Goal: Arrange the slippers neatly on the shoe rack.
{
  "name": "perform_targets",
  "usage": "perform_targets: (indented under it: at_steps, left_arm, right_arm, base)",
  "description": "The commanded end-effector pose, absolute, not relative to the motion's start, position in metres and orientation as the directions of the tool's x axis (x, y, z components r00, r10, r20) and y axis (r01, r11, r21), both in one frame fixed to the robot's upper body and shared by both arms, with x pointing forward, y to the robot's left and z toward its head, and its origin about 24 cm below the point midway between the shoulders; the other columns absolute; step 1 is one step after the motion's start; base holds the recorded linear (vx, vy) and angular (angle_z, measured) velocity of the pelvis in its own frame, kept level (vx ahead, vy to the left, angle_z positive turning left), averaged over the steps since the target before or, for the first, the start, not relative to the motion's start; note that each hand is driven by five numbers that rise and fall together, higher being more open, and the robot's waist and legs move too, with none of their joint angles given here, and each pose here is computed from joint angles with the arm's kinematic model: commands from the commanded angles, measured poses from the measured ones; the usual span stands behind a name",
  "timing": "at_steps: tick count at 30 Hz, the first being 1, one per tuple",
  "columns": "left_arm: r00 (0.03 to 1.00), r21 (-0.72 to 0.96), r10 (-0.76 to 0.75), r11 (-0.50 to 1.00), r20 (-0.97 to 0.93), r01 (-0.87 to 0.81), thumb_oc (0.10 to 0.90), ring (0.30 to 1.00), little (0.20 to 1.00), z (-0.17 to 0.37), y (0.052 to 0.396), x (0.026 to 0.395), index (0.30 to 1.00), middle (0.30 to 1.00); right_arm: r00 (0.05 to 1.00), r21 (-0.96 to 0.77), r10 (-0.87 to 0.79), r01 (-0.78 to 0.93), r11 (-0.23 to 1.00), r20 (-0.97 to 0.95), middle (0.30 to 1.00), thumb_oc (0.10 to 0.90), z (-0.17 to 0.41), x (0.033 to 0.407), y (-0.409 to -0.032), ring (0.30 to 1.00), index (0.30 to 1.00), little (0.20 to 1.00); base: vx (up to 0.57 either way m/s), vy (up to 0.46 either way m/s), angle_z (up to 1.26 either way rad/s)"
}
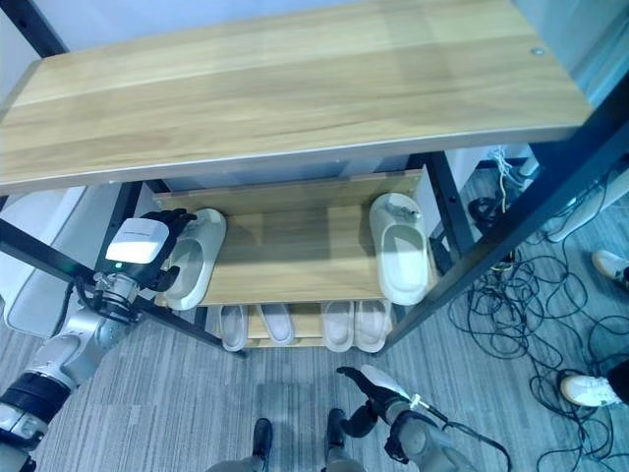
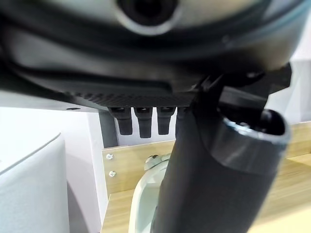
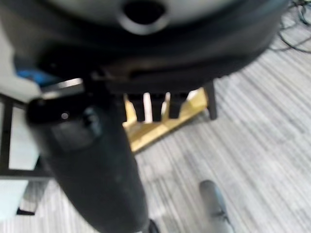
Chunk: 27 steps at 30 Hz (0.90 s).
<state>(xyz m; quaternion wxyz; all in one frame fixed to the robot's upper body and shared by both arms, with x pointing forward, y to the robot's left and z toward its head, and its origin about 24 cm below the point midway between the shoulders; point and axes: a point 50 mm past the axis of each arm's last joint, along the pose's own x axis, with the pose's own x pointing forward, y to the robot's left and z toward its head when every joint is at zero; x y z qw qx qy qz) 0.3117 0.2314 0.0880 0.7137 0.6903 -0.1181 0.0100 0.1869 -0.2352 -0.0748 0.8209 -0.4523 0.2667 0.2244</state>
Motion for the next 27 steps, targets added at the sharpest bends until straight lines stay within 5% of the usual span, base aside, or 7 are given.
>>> perform_targets:
  at_steps: [1,6,8,9,11,12,27]
  left_arm:
    - [0.907,0.909,-0.064,-0.006,0.416,-0.417,0.800,0.900,0.900,0.144,0.247,0.336,0.900,0.900]
    - [0.905,0.906,-0.041,0.008,0.423,-0.423,0.800,0.900,0.900,0.146,0.249,0.340,0.900,0.900]
    - [0.904,0.905,-0.035,0.020,0.425,-0.425,0.756,0.834,0.834,0.148,0.249,0.341,0.834,0.834]
    - [0.904,0.905,-0.034,0.025,0.426,-0.426,0.695,0.742,0.742,0.148,0.248,0.341,0.742,0.742]
    - [0.901,0.901,-0.033,0.041,0.433,-0.432,0.670,0.705,0.705,0.151,0.247,0.343,0.705,0.705]
    - [0.900,0.900,-0.030,0.049,0.435,-0.434,0.400,0.300,0.300,0.152,0.247,0.344,0.300,0.300]
    - [0.841,0.819,-0.115,0.327,0.529,-0.471,0.400,0.300,0.300,0.164,0.202,0.337,0.300,0.300]
  right_arm:
    - [0.805,-0.659,0.172,-0.569,0.492,-0.568,0.900,0.800,-0.063,0.193,-0.230,0.900,0.900,0.900]
    - [0.805,-0.655,0.176,-0.570,0.496,-0.567,0.900,0.800,-0.063,0.193,-0.228,0.900,0.900,0.900]
    - [0.803,-0.652,0.177,-0.572,0.497,-0.569,0.900,0.800,-0.063,0.193,-0.228,0.900,0.900,0.900]
    - [0.802,-0.652,0.179,-0.573,0.497,-0.570,0.900,0.800,-0.063,0.193,-0.228,0.900,0.900,0.900]
    - [0.803,-0.651,0.181,-0.573,0.497,-0.568,0.900,0.800,-0.063,0.193,-0.227,0.900,0.900,0.900]
    - [0.803,-0.651,0.181,-0.573,0.498,-0.568,0.900,0.800,-0.062,0.193,-0.227,0.900,0.900,0.900]
    - [0.813,-0.662,0.165,-0.556,0.502,-0.558,0.900,0.800,-0.062,0.196,-0.226,0.900,0.900,0.900]
  base:
    - [0.00,0.000,0.00]
    - [0.01,-0.008,-0.07]
    - [0.00,-0.010,-0.06]
    - [0.00,0.000,0.00]
    - [0.00,0.000,0.00]
    - [0.00,0.000,0.00]
    - [0.00,-0.001,0.00]
